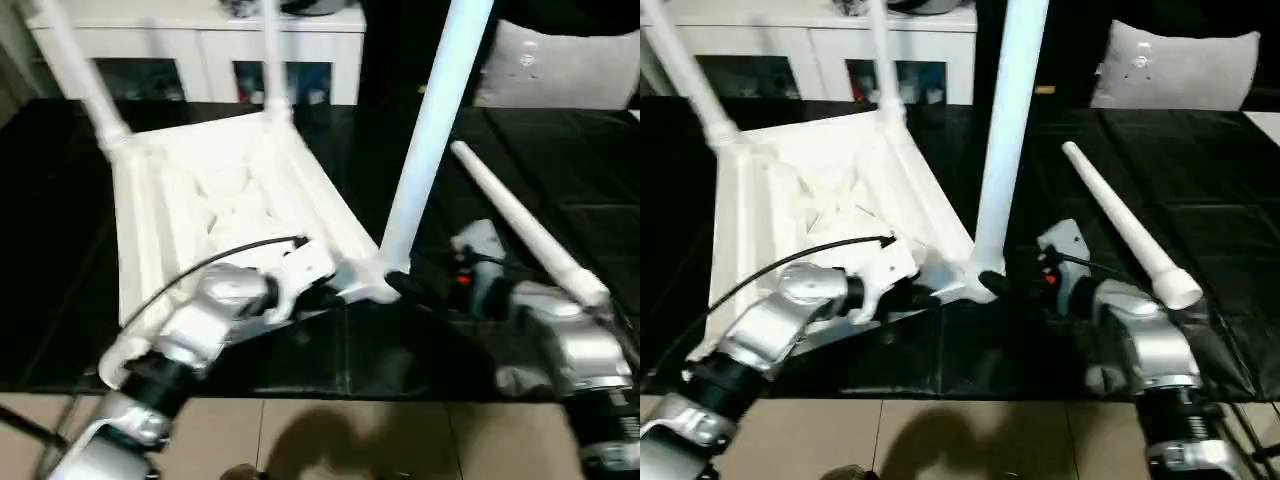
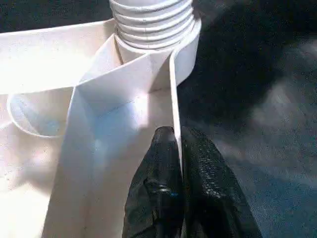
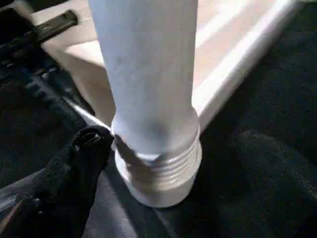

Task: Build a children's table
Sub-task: Rotate leg to tighten

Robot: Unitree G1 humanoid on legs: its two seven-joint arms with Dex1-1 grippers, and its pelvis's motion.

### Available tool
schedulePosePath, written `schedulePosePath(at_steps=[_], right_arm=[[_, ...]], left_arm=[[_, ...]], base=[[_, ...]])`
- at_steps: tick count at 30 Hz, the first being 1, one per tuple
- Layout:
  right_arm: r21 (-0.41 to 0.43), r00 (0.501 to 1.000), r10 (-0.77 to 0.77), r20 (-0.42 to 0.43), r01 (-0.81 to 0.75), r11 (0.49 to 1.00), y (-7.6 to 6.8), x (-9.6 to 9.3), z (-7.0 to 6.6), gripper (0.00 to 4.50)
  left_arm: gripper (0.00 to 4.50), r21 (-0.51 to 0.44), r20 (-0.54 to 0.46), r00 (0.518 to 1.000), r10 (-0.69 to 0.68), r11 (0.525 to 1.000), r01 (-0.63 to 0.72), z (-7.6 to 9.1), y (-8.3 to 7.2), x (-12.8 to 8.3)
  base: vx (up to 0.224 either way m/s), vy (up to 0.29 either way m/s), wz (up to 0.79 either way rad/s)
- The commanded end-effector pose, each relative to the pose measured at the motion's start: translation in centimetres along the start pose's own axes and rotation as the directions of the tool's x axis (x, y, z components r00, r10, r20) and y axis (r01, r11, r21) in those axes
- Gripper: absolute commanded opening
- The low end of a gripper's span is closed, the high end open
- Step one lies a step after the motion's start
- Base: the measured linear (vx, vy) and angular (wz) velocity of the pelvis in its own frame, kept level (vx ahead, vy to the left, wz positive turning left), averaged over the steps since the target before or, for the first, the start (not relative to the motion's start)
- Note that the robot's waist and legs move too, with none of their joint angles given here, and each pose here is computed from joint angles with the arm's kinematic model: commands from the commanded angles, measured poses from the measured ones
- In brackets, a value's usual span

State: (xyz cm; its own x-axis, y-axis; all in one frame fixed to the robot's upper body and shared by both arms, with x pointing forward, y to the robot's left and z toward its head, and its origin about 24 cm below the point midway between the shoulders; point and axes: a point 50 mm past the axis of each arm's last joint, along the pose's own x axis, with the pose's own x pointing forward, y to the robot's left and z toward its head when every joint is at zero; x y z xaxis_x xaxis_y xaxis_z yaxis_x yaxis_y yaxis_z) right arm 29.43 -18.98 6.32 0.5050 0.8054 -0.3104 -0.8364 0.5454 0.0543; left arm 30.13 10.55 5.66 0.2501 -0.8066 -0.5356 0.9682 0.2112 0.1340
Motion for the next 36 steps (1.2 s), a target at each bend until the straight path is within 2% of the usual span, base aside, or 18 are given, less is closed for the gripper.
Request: schedulePosePath(at_steps=[1, 3, 8, 10, 18, 20, 23, 26, 30, 36], right_arm=[[-0.059, 0.995, 0.099, 0.0, -0.099, 0.993, 0.4, 0.1, 1.0, 4.44], [-0.055, 0.985, 0.17, -0.018, -0.171, 0.984, 0.8, 0.1, 1.0, 4.44], [-0.05, 0.975, 0.218, -0.03, -0.22, 0.974, 1.1, 0.3, 0.9, 4.44], [-0.041, 0.971, 0.239, -0.025, -0.239, 0.97, 1.3, 0.4, 0.8, 4.1], [-0.018, 0.961, 0.276, -0.019, -0.276, 0.961, 1.6, 0.6, 0.6, 3.59], [-0.012, 0.96, 0.281, -0.018, -0.281, 0.96, 1.7, 0.6, 0.5, 3.26], [-0.004, 0.957, 0.289, -0.022, -0.29, 0.957, 1.8, 0.6, 0.4, 3.15], [0.003, 0.955, 0.296, -0.034, -0.296, 0.955, 2.0, 0.6, 0.3, 2.76], [0.024, 0.951, 0.307, -0.037, -0.306, 0.952, 2.3, 0.6, 0.1, 2.56], [0.055, 0.958, 0.285, -0.031, -0.283, 0.958, 2.8, 0.9, -0.2, 2.51]], left_arm=[[0.0, 0.088, 0.014, 0.995, -0.104, 0.991, 0.102, 1.1, -0.4, 0.1], [0.0, 0.101, -0.001, 0.987, -0.161, 0.982, 0.16, 1.0, -0.6, -0.3], [0.0, 0.123, -0.019, 0.976, -0.216, 0.969, 0.216, 0.9, -0.9, -0.6], [0.0, 0.128, -0.017, 0.972, -0.235, 0.964, 0.235, 0.9, -1.0, -0.6], [0.0, 0.134, -0.017, 0.965, -0.26, 0.956, 0.26, 0.9, -1.1, -0.5], [0.0, 0.133, -0.018, 0.965, -0.263, 0.956, 0.263, 0.9, -1.2, -0.5], [0.0, 0.131, -0.02, 0.964, -0.267, 0.955, 0.267, 0.8, -1.2, -0.6], [0.0, 0.128, -0.024, 0.962, -0.27, 0.954, 0.271, 0.7, -1.2, -0.6], [0.0, 0.11, -0.016, 0.961, -0.274, 0.955, 0.275, 0.6, -1.4, -0.6], [0.0, 0.09, 0.004, 0.963, -0.268, 0.96, 0.267, 0.6, -1.7, -0.5]], base=[[0.0, 0.0, 0.0], [0.0, 0.0, 0.0], [0.0, 0.0, 0.0], [0.0, 0.0, 0.0], [0.0, 0.0, 0.0], [0.0, 0.0, 0.0], [0.0, 0.0, 0.0], [0.0, 0.0, 0.0], [0.0, 0.0, 0.0], [0.0, 0.0, 0.0]])
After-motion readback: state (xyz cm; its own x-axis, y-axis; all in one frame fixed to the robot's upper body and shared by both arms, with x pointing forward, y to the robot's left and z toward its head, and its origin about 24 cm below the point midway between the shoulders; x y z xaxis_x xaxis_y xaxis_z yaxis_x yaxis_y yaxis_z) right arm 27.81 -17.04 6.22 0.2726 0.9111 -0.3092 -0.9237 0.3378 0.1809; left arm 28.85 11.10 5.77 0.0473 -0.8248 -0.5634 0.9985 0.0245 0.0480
